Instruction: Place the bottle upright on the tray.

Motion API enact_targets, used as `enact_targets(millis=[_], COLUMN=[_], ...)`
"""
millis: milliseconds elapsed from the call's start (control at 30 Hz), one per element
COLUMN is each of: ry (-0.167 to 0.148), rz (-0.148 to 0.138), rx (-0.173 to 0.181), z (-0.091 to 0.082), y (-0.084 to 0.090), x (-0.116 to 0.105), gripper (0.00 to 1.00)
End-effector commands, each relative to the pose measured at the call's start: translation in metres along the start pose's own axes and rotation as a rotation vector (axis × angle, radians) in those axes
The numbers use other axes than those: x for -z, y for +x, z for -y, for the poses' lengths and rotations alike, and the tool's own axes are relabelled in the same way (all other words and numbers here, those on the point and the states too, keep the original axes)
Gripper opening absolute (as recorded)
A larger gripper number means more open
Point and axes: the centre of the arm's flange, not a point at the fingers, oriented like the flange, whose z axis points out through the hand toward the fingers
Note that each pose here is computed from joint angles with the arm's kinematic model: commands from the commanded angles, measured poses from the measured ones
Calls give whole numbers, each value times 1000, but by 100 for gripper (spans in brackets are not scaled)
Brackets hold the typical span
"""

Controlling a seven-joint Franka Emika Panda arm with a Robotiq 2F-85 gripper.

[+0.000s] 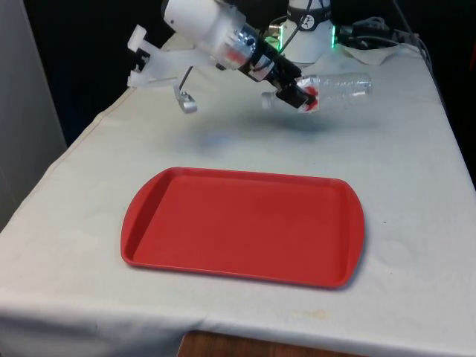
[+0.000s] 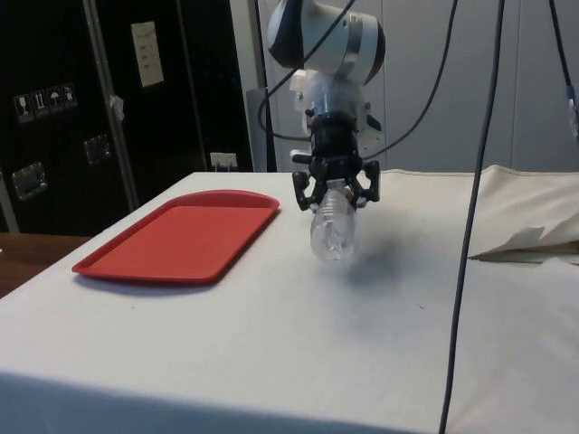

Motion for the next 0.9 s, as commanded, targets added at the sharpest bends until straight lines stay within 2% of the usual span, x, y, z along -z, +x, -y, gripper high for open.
enact_targets(millis=[0, 167, 200, 233, 433, 467, 500, 567, 733, 767, 800, 867], ry=[3, 4, 2, 5, 12, 12, 11, 16, 24, 23, 27, 29], rz=[-14, -23, -11, -27, -38, -38, -26, -42, -53, -42, -55, -59], rx=[-5, -10, -7, -11, -14, -14, -11, -11, -8, -4, -6, -6], z=[0, 1, 1, 1, 5, 5, 4, 7, 11, 11, 13, 14], y=[-6, -19, -16, -24, -38, -38, -36, -45, -56, -55, -59, -62], x=[3, 11, 9, 14, 23, 23, 22, 27, 35, 34, 36, 39], gripper=[0, 0, 0, 0, 0, 0, 0, 0, 0, 0, 0, 0])
